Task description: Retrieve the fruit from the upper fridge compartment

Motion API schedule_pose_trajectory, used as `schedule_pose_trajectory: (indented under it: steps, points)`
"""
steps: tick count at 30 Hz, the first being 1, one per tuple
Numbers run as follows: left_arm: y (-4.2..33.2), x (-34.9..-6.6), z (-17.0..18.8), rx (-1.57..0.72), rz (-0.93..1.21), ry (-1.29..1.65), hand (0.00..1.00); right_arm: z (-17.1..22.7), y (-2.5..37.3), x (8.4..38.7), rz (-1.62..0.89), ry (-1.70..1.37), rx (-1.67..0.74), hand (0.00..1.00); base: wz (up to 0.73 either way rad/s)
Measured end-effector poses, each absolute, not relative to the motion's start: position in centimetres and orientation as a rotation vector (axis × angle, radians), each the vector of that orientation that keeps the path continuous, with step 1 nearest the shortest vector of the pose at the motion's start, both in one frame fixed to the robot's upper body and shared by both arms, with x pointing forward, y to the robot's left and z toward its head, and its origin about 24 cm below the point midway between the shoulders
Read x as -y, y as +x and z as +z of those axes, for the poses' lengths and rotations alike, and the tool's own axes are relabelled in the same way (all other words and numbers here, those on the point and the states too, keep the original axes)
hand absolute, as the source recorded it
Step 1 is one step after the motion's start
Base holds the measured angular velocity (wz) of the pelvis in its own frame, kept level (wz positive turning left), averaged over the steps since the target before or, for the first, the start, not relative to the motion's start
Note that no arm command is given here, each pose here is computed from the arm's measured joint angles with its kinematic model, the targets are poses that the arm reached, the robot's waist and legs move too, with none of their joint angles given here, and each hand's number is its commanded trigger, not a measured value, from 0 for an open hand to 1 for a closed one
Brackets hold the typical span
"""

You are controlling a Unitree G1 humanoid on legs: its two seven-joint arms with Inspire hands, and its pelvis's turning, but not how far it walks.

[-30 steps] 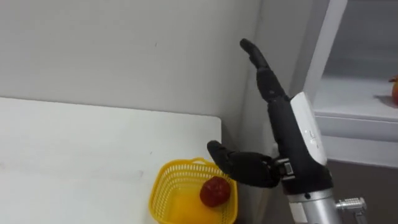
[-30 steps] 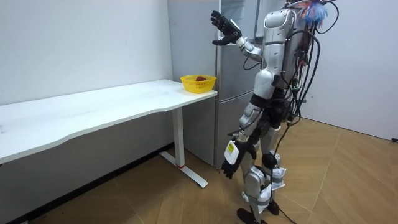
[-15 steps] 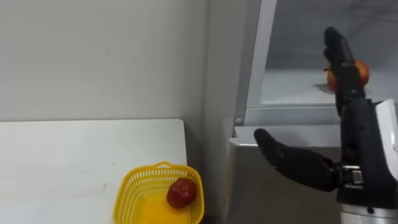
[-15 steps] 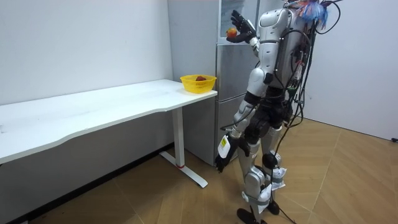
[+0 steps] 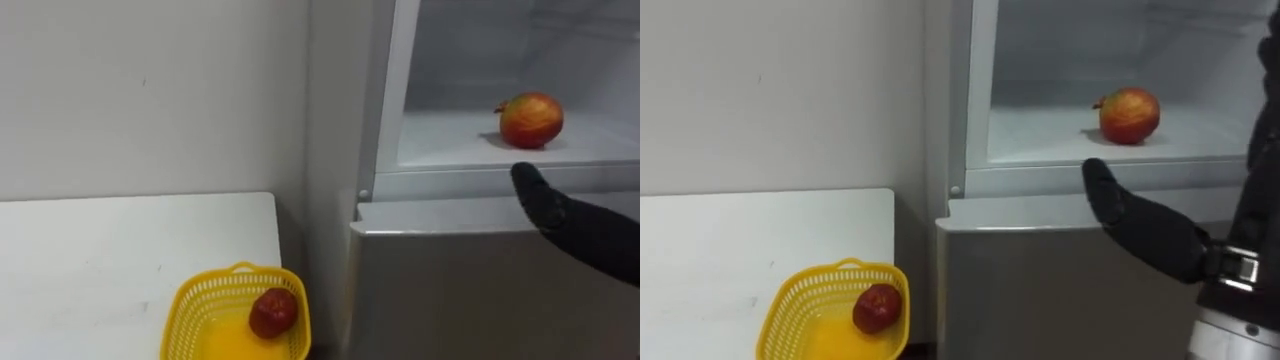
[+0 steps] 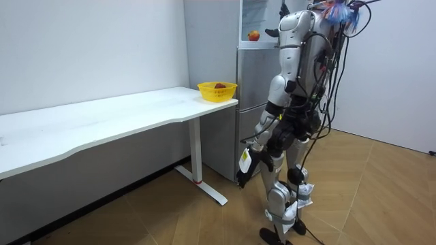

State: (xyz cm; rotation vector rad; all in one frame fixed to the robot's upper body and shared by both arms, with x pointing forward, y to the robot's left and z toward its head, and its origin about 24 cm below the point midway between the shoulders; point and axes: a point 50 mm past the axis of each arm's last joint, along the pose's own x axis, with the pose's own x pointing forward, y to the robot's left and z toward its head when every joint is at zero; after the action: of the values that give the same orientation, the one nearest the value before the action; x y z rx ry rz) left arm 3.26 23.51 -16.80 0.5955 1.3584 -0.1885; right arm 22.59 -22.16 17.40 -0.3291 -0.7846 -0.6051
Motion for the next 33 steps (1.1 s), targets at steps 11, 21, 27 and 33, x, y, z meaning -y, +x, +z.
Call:
schedule_pose_trajectory:
  steps: [11, 21, 27, 33]
  points:
    - [3.3, -24.6, -16.5, -1.362, -0.140, 0.565, 0.00, 18.4, 24.8, 26.7, -0.715, -0.372, 0.703, 0.00, 0.05]
    - [4.1, -26.3, -15.9, -1.368, -0.114, 0.581, 0.00, 18.4, 28.6, 29.2, -0.722, -0.380, 0.545, 0.00, 0.11]
    - [3.6, -26.5, -15.9, -1.381, -0.101, 0.578, 0.00, 19.1, 29.8, 30.2, -0.712, -0.382, 0.500, 0.00, 0.05]
    - [3.0, -26.7, -15.7, -1.385, -0.096, 0.573, 0.00, 20.7, 30.7, 30.4, -0.675, -0.358, 0.515, 0.00, 0.00]
